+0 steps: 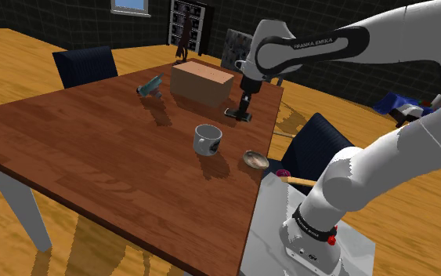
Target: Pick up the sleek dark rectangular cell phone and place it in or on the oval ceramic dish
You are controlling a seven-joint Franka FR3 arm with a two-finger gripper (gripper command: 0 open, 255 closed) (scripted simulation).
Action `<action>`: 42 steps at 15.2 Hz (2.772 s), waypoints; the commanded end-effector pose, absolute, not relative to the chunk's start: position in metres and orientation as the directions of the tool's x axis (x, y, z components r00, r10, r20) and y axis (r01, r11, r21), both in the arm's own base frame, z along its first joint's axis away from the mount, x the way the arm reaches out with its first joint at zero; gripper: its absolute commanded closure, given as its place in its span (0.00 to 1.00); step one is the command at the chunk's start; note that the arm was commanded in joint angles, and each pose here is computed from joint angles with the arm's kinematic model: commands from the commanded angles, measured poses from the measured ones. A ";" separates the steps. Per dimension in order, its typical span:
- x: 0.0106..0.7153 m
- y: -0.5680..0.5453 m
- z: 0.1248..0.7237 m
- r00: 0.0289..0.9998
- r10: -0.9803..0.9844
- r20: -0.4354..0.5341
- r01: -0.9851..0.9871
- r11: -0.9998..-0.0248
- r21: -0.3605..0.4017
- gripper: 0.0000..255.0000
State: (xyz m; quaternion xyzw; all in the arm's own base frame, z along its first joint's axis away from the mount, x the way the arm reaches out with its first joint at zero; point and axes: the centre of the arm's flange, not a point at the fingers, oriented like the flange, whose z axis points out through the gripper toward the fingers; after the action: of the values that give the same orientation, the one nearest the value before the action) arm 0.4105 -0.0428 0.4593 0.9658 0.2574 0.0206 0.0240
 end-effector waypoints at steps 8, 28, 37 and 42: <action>0.294 -0.015 0.459 0.867 0.498 0.027 0.496 -0.866 0.058 1.00; 0.248 -0.004 0.384 0.867 0.498 0.027 0.496 -0.866 0.058 1.00; 0.248 -0.004 0.384 0.867 0.498 0.027 0.496 -0.866 0.058 0.00; 0.246 -0.003 0.423 0.867 0.498 0.027 0.496 -0.866 0.058 0.00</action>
State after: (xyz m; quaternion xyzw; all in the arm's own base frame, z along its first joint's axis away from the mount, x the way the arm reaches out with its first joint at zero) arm 0.2473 -0.0041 0.4095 0.9658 0.2571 0.0218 0.0247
